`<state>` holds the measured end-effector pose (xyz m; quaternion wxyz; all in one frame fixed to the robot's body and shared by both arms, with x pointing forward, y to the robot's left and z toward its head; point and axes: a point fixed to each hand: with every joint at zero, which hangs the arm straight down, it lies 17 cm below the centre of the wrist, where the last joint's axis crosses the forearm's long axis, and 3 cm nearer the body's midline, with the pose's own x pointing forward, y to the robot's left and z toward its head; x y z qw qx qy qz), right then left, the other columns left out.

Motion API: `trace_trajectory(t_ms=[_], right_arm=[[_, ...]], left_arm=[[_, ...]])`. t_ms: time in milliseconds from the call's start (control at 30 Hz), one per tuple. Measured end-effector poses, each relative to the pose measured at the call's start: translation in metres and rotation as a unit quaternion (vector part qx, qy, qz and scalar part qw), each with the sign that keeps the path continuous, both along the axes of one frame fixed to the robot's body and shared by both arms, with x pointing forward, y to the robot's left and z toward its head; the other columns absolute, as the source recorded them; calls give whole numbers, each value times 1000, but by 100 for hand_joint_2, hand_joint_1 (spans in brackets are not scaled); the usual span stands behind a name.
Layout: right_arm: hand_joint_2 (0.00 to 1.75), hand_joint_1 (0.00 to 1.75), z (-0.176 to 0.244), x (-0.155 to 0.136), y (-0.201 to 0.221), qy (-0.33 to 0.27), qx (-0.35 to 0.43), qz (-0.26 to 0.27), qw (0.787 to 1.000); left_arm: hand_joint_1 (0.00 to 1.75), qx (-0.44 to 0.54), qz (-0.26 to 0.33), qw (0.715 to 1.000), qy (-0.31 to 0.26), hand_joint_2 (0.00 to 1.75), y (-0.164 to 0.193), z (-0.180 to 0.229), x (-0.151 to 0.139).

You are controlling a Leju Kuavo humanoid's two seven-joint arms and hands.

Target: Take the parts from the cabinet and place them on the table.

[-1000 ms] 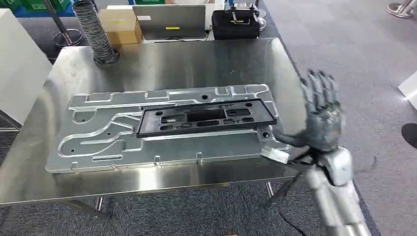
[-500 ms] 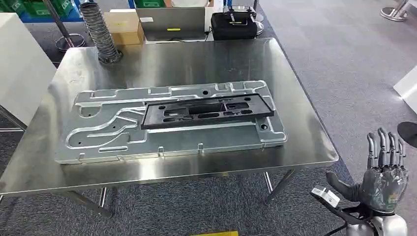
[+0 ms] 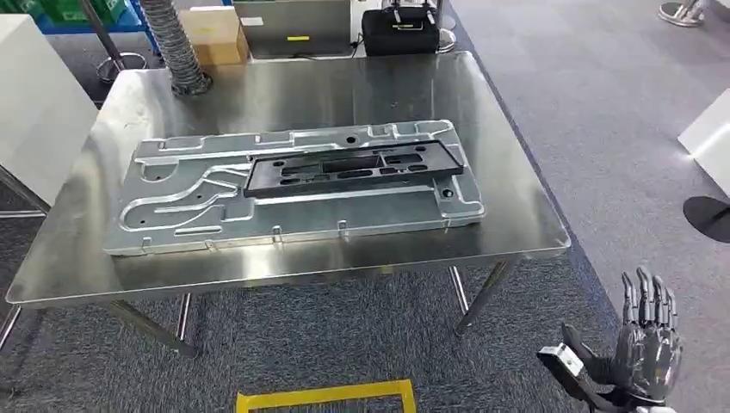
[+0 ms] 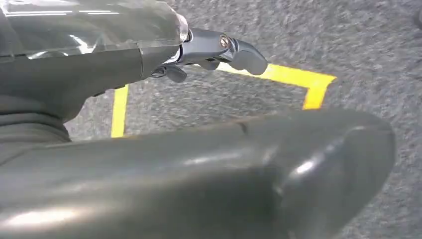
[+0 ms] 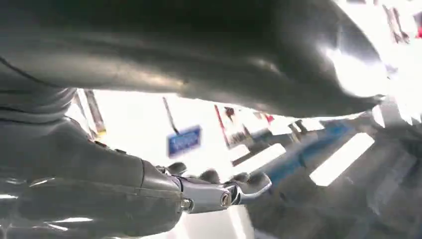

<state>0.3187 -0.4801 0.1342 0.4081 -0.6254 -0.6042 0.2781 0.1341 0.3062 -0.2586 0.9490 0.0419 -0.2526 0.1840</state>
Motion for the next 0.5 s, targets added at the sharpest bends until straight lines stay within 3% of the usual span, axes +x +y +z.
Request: trace_trajectory(t_ms=[200,300,433,500], right_arm=[[0,0,-64,-6,-13,65,77,-19,995],[0,0,-118,-19,-34,119,122,-64,983],[0,0,-233,-86,-53,249,221,-158,930],[0,0,-283,-127,-49,310,288,-215,880]], left_arm=[[0,-1,0,1000,2,0,-1,0,-1],[0,-3,-3,1000,0,0,-2,0,0],[0,-4,-6,1000,-1,0,-5,0,0],[0,-5,-10,1000,7,0,-7,-2,-8]])
